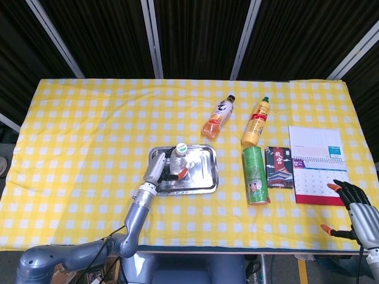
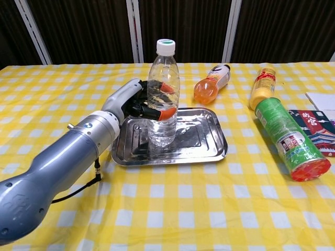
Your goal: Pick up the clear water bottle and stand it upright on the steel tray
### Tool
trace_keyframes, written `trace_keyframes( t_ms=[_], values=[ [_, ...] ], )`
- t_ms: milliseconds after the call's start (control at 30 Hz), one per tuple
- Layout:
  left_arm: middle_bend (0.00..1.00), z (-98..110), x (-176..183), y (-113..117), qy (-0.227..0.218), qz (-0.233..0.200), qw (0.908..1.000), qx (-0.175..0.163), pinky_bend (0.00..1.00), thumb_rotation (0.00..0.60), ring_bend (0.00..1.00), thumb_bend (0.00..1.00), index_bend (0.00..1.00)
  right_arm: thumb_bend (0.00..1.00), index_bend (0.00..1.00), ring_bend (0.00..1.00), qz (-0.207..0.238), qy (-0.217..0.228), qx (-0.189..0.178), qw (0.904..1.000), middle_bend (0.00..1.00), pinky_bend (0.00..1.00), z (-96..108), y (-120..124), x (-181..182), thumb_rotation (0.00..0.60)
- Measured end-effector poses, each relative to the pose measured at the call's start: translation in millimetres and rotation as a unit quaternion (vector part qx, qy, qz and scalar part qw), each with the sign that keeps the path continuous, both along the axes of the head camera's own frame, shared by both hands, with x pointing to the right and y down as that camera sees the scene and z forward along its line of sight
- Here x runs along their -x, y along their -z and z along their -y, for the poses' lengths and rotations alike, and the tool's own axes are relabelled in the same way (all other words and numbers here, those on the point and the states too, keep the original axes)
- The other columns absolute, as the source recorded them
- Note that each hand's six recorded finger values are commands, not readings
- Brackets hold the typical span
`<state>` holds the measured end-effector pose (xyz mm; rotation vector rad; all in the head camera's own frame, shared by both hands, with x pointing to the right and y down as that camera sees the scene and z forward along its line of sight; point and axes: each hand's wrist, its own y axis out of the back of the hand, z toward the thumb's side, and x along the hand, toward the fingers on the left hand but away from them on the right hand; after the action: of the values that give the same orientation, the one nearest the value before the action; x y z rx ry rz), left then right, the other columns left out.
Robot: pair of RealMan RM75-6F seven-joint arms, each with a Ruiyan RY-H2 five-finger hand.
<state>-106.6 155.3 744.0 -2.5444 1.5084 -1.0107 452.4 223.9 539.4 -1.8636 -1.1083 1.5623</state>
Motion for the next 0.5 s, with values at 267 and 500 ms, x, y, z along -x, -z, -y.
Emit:
trace_keyframes(
  t_ms=[267,500],
  values=[
    [0.25,-5.8,-9.3,-3.2,-0.013,-0.013,0.9998,-0.005,0.14,0.600,0.07,0.45,0.28,0.16,0.17,0.04,0.001,0.001,0.001,1.0000,0.10,0.05,0.1,-0.8,0.4,0.600],
    [0.05,-8.1,-4.8,-2.2,-0.040,-0.011,0.9991,-0.004,0.00,0.600,0.00,0.31,0.10,0.16,0.17,0.04,0.004,0.004,0.003,1.0000,0.10,0.05,0.0,-1.3,2.6,0.600]
  ],
)
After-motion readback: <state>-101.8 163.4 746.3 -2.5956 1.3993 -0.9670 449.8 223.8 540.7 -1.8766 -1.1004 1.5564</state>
